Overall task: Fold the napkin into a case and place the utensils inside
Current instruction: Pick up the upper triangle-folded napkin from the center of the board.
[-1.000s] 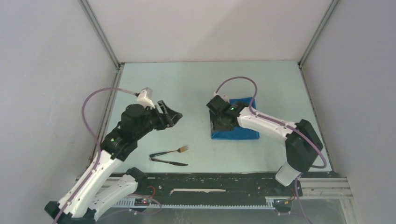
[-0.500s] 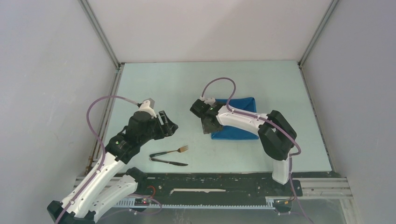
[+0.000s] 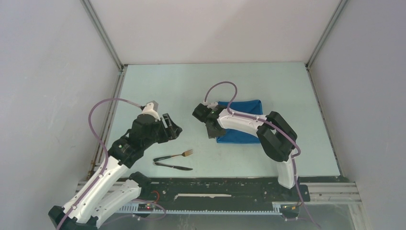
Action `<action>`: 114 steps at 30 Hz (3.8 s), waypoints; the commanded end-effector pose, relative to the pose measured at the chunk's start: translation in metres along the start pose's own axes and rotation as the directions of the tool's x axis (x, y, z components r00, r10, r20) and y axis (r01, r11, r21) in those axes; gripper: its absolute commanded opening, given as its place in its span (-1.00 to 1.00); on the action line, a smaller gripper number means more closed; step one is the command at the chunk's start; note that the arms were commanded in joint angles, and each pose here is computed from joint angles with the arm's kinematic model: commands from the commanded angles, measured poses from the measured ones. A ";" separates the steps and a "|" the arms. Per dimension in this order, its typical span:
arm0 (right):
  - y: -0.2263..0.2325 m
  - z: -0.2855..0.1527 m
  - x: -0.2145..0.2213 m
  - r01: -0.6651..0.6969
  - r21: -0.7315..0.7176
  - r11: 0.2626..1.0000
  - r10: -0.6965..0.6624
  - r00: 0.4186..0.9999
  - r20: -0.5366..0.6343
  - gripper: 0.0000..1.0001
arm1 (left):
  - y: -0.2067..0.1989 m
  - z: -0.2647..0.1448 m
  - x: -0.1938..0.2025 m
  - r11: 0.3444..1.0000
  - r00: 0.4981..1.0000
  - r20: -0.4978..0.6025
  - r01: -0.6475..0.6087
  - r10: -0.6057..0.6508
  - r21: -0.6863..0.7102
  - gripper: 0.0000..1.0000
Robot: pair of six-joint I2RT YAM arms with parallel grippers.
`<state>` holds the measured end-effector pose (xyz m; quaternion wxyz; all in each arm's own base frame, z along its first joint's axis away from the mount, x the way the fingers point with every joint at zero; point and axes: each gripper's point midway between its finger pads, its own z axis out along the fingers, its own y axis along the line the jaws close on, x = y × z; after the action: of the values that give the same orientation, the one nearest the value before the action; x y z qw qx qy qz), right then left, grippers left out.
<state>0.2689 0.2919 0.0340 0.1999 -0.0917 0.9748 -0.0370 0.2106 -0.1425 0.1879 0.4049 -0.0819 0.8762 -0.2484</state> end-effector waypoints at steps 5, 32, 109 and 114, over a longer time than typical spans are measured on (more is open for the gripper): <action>0.007 0.012 0.004 -0.002 -0.003 1.000 0.002 1.000 0.001 -0.36 | -0.001 0.000 -0.010 1.000 0.999 0.041 -0.015 0.015 -0.003 0.43; 0.018 0.000 -0.002 0.038 -0.293 0.955 -0.017 0.997 0.074 -1.00 | 0.004 0.020 -0.007 0.995 0.995 -0.014 0.096 -0.096 0.009 0.50; -0.005 -0.006 0.002 0.143 -0.164 0.976 -0.134 0.989 0.060 -1.00 | -0.013 0.109 0.012 0.881 0.865 -0.326 0.447 -0.381 0.156 0.51; 0.000 -0.019 -0.004 0.106 -0.336 0.936 -0.086 0.994 0.075 -1.00 | -0.025 0.131 0.009 0.823 0.809 -0.393 0.536 -0.437 0.190 0.56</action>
<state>0.2565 0.2776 0.0217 0.1802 -0.1731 0.9678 0.0309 0.2863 -0.2013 0.1166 0.1988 -0.2015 0.8548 -0.4349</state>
